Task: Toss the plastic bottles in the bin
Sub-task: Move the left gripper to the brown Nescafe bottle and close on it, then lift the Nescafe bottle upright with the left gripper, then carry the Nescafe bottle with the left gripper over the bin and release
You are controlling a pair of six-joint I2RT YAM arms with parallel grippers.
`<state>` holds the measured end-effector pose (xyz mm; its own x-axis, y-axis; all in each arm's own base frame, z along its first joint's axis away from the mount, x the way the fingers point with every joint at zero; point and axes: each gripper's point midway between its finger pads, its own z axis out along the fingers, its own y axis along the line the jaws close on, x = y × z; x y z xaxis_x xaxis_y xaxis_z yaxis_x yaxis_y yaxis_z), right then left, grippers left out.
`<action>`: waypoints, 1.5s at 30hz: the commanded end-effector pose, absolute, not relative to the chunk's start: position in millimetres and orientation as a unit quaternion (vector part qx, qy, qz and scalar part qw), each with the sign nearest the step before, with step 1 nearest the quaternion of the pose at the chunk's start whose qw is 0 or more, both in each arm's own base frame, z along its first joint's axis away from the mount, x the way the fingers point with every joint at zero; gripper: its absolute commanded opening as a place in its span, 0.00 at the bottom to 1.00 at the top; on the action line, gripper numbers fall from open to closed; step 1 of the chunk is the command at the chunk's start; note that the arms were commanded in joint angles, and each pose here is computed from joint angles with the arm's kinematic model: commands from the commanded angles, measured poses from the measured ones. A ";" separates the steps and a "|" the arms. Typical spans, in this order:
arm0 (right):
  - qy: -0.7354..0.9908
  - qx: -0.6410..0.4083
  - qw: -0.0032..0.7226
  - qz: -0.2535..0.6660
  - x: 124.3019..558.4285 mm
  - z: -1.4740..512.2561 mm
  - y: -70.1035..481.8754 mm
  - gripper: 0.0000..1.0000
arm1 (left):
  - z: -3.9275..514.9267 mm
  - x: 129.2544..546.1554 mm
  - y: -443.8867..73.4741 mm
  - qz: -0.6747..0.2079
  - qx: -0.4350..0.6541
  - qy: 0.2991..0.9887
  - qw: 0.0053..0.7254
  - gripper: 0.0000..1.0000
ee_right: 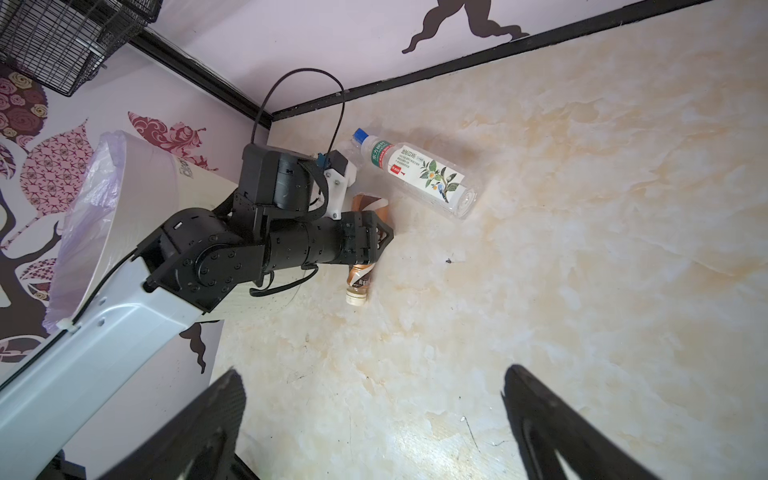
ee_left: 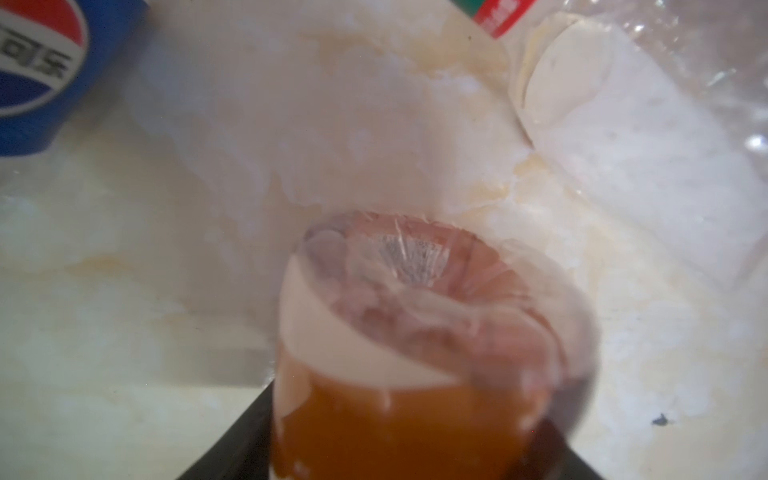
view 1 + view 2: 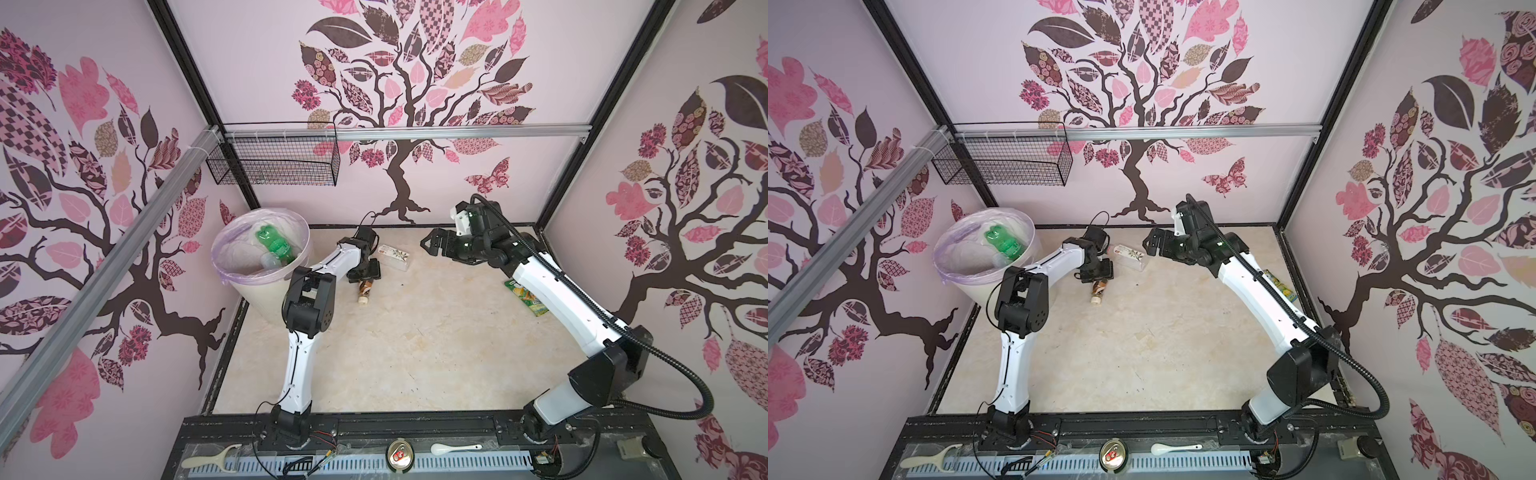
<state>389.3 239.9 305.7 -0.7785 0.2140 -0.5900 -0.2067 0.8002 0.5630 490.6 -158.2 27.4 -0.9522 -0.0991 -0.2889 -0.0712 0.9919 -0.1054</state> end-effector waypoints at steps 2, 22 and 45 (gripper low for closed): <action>0.885 0.007 0.330 0.328 392.4 308.9 242.8 0.99 | 49.1 488.7 -166.0 -0.066 -0.046 0.983 0.167 0.65; 0.872 0.009 0.319 0.371 383.7 323.3 251.6 0.99 | 146.3 479.9 -165.1 -0.118 -0.082 0.957 0.253 0.57; 0.826 -0.103 0.389 0.394 348.9 404.0 323.1 1.00 | 439.8 447.6 -70.7 -0.131 -0.164 0.828 0.520 0.57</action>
